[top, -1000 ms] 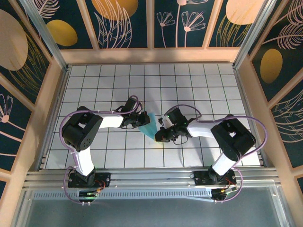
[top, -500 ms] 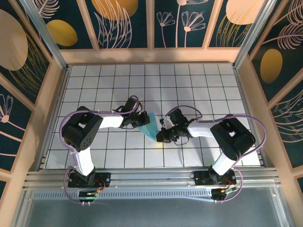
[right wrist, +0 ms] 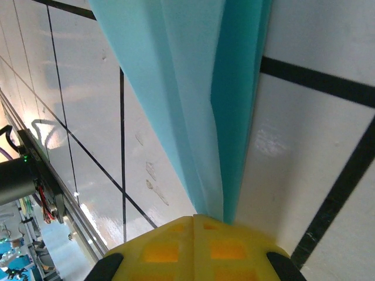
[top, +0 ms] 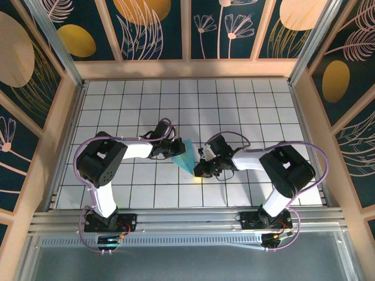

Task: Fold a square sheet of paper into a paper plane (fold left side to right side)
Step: Fourth fold the wing at the center of the table.

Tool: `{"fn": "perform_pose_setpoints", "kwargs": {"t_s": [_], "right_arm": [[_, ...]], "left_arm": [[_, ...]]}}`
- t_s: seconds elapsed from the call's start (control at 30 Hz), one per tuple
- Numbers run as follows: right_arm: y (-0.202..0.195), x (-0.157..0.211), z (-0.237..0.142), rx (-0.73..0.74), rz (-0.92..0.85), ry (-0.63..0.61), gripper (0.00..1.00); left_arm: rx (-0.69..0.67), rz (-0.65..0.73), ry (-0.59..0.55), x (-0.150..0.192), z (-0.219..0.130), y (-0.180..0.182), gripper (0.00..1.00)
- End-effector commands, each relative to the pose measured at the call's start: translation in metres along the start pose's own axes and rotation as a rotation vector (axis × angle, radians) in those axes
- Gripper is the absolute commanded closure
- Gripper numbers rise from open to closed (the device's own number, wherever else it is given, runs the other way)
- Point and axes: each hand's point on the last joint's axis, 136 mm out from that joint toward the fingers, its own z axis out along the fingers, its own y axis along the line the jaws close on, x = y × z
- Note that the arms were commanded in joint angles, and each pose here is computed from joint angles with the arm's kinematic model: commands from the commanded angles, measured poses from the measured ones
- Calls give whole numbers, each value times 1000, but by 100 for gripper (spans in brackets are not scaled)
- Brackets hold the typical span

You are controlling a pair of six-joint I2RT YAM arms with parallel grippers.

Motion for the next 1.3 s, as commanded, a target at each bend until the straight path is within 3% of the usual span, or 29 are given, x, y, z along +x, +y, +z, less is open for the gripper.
{"fn": "perform_pose_setpoints", "kwargs": {"t_s": [0.0,0.5,0.8,1.03,1.27], "right_arm": [[-15,12,4,35,18,29,100],[-19,33,-2,15,51,46,100],[41,1,-26,-114,-61,-29,100],[41,-34,-10,-111,-60,-89,100],[17,-39,1,-34,-16,-94,100]], "left_arm": [[-164,-36,63,23,7,45,100],[-184,-39,56,21,7,49,100],[-169,-40,53,19,7,44,100],[-162,-39,51,19,6,42,100],[-160,-40,51,19,6,42,100]]}}
